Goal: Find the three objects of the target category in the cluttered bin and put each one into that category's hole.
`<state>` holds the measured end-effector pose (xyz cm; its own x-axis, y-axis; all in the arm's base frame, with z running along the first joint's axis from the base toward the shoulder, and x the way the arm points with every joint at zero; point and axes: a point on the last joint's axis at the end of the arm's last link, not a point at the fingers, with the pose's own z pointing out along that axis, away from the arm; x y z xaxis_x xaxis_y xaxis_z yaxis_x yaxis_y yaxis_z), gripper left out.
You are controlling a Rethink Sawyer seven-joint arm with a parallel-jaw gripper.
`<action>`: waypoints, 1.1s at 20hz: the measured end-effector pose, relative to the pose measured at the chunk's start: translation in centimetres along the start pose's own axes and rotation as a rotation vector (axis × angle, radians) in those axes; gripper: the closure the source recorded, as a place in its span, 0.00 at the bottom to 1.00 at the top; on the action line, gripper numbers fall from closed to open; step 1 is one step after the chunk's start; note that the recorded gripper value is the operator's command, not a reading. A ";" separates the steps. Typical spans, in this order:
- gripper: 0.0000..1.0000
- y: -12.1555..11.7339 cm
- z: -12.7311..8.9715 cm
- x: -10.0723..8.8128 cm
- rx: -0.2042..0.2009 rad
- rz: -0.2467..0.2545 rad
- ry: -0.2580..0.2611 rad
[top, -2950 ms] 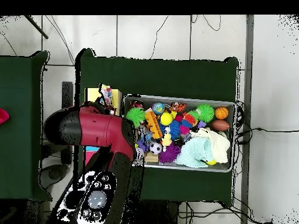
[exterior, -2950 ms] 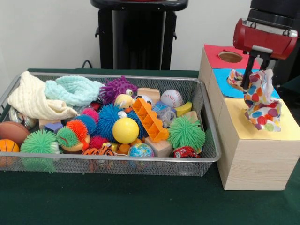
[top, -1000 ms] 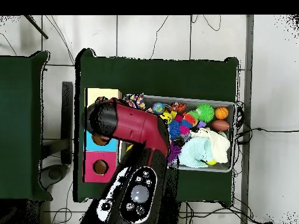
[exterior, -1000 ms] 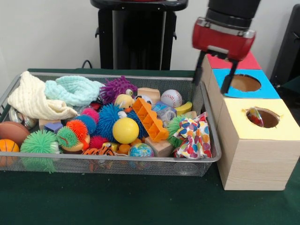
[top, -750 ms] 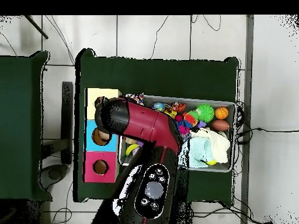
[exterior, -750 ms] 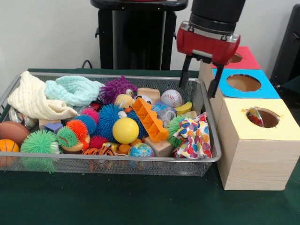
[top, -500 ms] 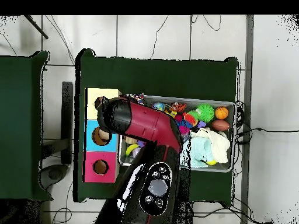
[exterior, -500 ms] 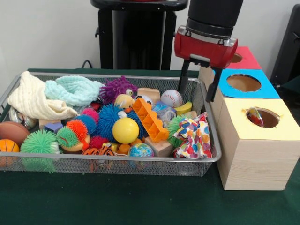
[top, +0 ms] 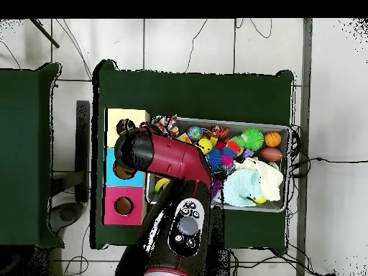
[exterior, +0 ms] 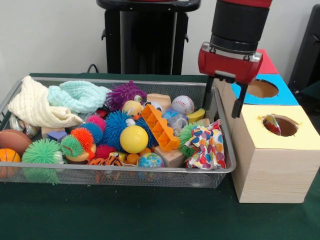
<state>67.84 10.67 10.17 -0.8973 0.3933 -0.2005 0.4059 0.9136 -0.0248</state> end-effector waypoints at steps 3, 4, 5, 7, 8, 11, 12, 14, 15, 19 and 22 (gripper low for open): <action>0.00 0.4 1.1 0.9 -0.007 -0.004 -0.002; 0.00 0.5 1.4 1.1 -0.009 -0.005 -0.002; 0.00 0.7 1.8 1.5 -0.011 -0.008 0.000; 0.00 0.9 2.5 1.9 -0.013 -0.011 0.004; 0.00 0.9 2.6 1.9 -0.013 -0.012 0.006; 0.00 0.8 3.5 2.5 -0.006 -0.014 0.017; 0.00 0.7 3.8 2.7 -0.003 -0.014 0.023; 0.00 0.6 4.5 3.1 0.003 -0.016 0.034; 0.00 0.5 4.7 3.2 0.004 -0.016 0.036; 0.00 0.2 5.9 4.0 0.016 -0.019 0.056; 0.00 0.0 6.9 4.6 0.025 -0.022 0.071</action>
<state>64.91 11.78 2.50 -0.9157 0.3803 -0.1299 0.3894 0.9195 -0.0535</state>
